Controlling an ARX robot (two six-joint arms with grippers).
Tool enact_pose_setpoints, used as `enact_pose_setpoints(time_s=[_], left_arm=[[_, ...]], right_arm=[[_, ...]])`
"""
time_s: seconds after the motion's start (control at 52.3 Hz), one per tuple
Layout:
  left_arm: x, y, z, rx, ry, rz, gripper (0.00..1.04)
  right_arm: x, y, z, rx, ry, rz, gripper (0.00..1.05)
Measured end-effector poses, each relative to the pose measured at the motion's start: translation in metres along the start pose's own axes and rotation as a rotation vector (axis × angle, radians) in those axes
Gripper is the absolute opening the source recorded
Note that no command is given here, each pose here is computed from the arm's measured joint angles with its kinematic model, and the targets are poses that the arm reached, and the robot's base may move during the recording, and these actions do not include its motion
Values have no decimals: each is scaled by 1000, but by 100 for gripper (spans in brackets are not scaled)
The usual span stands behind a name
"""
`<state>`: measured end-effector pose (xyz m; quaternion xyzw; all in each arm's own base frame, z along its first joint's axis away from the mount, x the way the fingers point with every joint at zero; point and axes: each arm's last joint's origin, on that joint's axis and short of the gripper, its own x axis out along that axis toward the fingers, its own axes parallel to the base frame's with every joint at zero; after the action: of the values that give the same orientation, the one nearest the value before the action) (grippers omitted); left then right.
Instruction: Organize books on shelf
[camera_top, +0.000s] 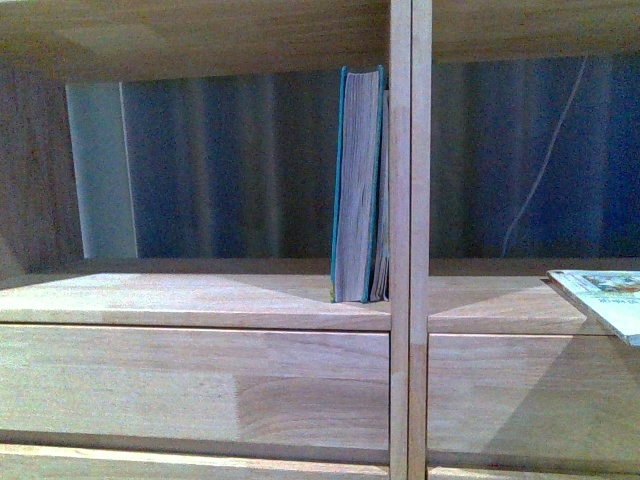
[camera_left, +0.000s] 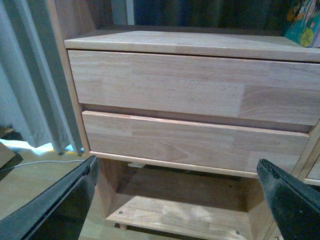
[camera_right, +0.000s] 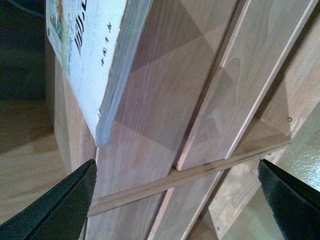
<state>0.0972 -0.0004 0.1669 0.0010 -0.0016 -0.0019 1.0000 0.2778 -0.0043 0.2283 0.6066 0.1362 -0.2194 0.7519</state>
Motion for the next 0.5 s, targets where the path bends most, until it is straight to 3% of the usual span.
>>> enact_pose_setpoints(time_s=[0.306,0.497], left_arm=[[0,0,0,0,0,0,97],[0,0,0,0,0,0,97]], right_arm=[[23,24,22,80,-67,23,98],[40,23,36,92,-113,-1,98]])
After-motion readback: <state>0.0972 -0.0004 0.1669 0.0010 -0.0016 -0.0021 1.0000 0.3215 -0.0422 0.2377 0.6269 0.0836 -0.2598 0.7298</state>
